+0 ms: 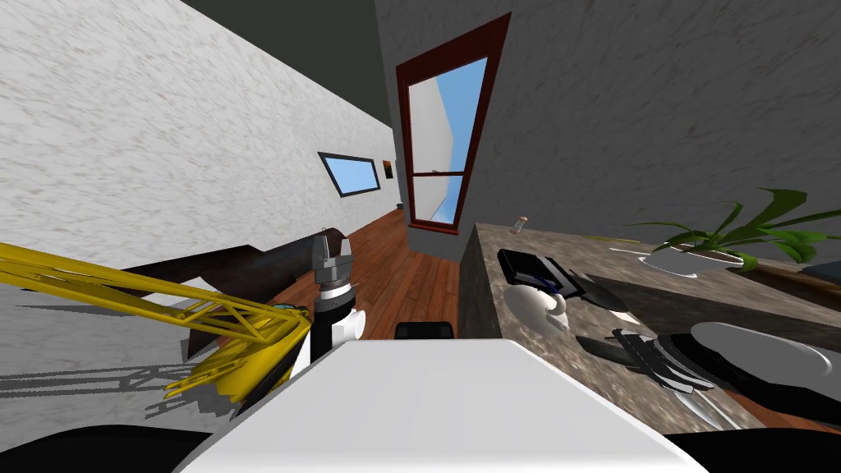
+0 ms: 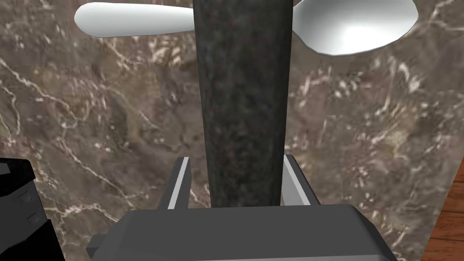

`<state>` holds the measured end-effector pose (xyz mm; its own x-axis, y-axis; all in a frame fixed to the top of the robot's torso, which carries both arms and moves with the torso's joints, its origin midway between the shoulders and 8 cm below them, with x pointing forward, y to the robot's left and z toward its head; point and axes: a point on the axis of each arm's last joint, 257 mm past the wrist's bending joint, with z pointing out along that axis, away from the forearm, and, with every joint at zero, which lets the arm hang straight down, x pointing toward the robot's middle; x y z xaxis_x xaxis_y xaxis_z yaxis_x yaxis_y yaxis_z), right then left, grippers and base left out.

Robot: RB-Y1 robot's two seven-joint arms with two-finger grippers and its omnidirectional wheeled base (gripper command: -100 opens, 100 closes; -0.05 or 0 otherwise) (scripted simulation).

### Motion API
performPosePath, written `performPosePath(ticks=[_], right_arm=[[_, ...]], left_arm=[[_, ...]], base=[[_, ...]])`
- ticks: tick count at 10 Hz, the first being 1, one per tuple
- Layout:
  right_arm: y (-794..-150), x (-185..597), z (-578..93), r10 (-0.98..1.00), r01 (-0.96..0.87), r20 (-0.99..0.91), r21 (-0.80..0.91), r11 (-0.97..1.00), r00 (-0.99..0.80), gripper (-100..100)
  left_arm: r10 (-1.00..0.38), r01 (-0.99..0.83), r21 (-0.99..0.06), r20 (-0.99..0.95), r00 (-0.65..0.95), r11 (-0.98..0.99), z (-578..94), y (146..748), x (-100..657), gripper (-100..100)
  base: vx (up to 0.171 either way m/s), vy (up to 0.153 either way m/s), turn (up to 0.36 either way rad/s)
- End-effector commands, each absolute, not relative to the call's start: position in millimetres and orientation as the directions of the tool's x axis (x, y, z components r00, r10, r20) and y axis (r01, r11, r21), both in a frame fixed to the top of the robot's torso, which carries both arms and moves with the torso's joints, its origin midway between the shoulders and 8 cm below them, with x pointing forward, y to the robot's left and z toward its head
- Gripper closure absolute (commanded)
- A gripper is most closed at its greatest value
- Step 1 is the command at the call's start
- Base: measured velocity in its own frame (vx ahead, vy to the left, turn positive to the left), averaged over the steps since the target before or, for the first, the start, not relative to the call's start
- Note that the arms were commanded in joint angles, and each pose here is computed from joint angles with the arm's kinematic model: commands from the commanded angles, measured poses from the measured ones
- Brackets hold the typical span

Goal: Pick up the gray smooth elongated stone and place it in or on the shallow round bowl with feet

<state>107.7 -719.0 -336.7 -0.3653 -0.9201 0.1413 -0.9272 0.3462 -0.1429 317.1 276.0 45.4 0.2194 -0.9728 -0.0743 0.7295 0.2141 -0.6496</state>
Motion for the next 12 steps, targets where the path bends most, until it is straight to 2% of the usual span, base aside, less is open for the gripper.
performPosePath(ticks=[1, 4, 5, 6, 8, 9, 10, 12], right_arm=[[-719, 108, -337, -0.92, -0.927, 0.141, -0.143, 0.346, -0.365, 100], [-719, 108, -337, -0.92, -0.927, 0.141, -0.144, 0.346, -0.365, 100], [-719, 108, -337, -0.92, -0.927, 0.141, -0.144, 0.346, -0.365, 0], [-720, 122, -323, -0.924, -0.931, 0.141, -0.144, 0.335, -0.355, 100], [-722, 124, -320, -0.925, -0.932, 0.143, -0.148, 0.331, -0.352, 100], [-722, 125, -320, -0.925, -0.932, 0.142, -0.146, 0.332, -0.352, 0], [-739, 124, -305, -0.912, -0.925, 0.177, -0.16, 0.345, -0.371, 100], [-762, 117, -286, -0.886, -0.91, 0.221, -0.173, 0.376, -0.408, 100]], left_arm=[[-0.973, 0.729, -0.65, -0.074, 0.219, 0.214, 45, 276, 317, 0], [-0.973, 0.73, -0.65, -0.074, 0.219, 0.214, 45, 276, 317, 0], [-0.973, 0.73, -0.65, -0.074, 0.219, 0.214, 45, 276, 317, 0], [-0.973, 0.73, -0.65, -0.074, 0.219, 0.214, 45, 276, 317, 0], [-0.973, 0.73, -0.65, -0.074, 0.219, 0.214, 45, 276, 317, 0], [-0.973, 0.73, -0.65, -0.074, 0.219, 0.214, 45, 276, 317, 0], [-0.973, 0.73, -0.65, -0.074, 0.219, 0.214, 45, 276, 317, 0], [-0.973, 0.73, -0.65, -0.074, 0.219, 0.214, 45, 276, 317, 0]], base=[[0.0, 0.0, 0.0], [0.0, 0.0, 0.0], [0.0, 0.0, 0.0], [-0.022, 0.017, -0.094], [-0.025, 0.029, -0.057], [0.0, 0.0, 0.0], [-0.054, 0.04, 0.135], [-0.112, 0.045, 0.192]])
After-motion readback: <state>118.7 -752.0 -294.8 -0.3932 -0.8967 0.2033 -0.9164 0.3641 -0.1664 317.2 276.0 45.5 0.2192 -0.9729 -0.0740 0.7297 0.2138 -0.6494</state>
